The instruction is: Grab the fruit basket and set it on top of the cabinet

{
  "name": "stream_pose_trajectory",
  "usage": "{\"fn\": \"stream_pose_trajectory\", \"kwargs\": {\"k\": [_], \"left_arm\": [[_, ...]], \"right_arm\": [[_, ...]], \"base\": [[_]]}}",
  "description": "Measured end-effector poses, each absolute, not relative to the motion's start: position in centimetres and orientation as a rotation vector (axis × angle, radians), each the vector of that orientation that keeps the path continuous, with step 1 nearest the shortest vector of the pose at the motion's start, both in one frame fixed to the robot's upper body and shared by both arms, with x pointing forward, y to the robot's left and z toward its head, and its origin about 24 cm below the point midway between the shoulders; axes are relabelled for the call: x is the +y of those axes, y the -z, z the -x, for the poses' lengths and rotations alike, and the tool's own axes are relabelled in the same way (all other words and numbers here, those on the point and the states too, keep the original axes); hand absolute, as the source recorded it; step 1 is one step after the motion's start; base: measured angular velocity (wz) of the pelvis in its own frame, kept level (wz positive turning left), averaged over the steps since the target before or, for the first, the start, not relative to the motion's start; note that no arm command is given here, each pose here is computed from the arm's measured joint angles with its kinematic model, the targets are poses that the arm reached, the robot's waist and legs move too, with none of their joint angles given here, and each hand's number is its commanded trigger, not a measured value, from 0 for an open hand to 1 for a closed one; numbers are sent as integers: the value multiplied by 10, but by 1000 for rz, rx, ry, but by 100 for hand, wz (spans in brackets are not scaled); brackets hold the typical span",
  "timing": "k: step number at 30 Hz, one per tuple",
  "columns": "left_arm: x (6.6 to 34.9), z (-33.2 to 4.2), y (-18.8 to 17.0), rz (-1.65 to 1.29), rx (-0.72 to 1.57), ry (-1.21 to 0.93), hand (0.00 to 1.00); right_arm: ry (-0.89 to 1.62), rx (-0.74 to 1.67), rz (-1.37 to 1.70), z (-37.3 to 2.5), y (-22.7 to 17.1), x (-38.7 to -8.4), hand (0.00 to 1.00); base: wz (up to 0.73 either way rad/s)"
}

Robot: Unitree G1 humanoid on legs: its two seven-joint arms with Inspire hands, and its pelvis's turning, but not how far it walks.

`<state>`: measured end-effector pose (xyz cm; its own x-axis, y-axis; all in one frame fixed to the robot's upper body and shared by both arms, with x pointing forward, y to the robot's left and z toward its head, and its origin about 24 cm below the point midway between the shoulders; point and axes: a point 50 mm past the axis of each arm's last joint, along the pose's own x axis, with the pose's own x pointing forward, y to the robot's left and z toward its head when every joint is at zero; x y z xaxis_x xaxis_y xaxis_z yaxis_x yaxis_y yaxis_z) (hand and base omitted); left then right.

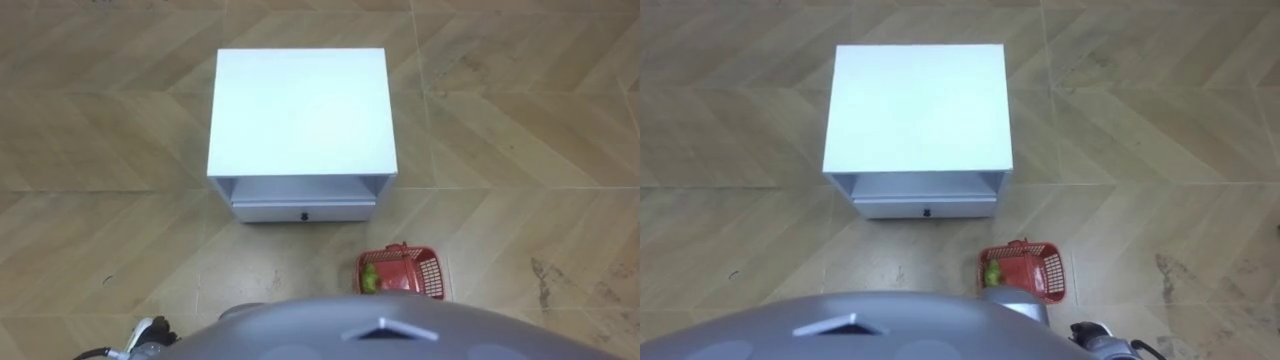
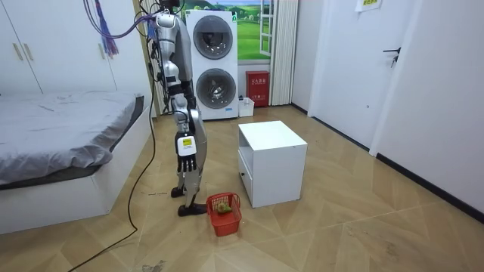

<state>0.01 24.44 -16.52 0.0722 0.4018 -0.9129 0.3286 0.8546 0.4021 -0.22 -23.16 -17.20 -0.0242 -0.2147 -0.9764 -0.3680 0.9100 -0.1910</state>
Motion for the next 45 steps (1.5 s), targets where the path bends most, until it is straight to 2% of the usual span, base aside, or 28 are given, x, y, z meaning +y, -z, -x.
{"fn": "stream_pose_trajectory", "kwargs": {"k": [22,26,29,32,36,38,41,45], "left_arm": [[251,-4,164,-596,1508,-84,0],[255,-5,164,-547,1481,-133,0],[265,-9,160,-555,1461,-162,0],[265,-5,161,-549,1488,-163,0],[269,-36,159,-568,1418,-172,0],[272,-70,154,-573,1325,-200,0],[271,-100,149,-572,1244,-231,0],[273,-99,149,-578,1245,-268,0]], "right_arm": [[11,1554,412,-12,170,-238,0],[66,1484,450,-34,166,-248,0],[140,1493,412,-29,165,-251,0],[243,1357,412,-66,158,-262,0],[263,1207,369,-118,148,-256,0],[250,1130,344,-142,143,-249,0],[279,1097,301,-152,140,-248,0],[335,1087,308,-151,138,-252,0]], "base": [[-1],[-19],[41],[-33],[16],[27],[25],[8]]}}
